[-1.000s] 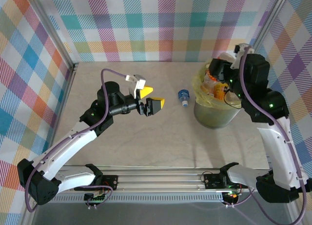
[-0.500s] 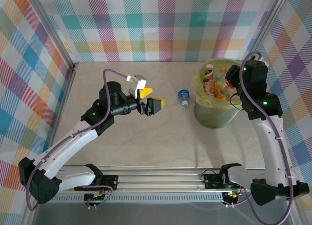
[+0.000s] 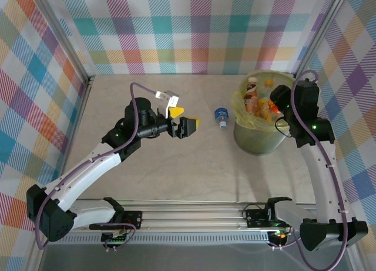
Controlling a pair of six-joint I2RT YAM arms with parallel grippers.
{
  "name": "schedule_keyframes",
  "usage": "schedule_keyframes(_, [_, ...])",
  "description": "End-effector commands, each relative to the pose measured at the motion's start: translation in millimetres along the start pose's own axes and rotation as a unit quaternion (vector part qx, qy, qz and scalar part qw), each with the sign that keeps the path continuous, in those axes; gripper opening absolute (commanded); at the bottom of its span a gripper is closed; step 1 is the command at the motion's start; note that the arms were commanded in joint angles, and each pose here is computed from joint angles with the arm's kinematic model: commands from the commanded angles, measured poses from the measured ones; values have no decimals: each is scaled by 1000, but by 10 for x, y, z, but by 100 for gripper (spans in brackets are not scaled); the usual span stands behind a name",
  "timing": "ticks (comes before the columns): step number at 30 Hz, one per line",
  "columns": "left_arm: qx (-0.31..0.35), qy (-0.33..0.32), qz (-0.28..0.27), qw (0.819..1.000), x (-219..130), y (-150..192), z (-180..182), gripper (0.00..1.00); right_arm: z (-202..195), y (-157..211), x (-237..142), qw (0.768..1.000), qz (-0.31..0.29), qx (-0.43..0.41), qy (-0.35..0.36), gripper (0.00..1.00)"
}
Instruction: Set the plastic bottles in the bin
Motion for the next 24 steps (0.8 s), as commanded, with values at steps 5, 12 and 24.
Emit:
schedule_keyframes(5, [-3, 3, -8, 1000, 7, -74, -48, 100, -148, -28, -23, 999, -10, -22, 36, 79])
schedule_keyframes(12, [-4, -2, -7, 1000, 3, -61, -29, 100, -179, -178, -70, 995, -22, -63, 75, 87])
schedule_keyframes(24, [-6, -5, -3, 1000, 32, -37, -8, 100, -103, -329, 2, 984, -22, -146, 101, 91])
Point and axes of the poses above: each hand's point on the last joint's axis, 136 mm out from that joint toward the fingers, its own x axis out along the fingers, its own z axis along the line the jaws close on, y = z × x, the point moved 1 cm from there along -x, back along the fingers, and after that the axes turned 6 degrees about x, right-handed, at the moved point
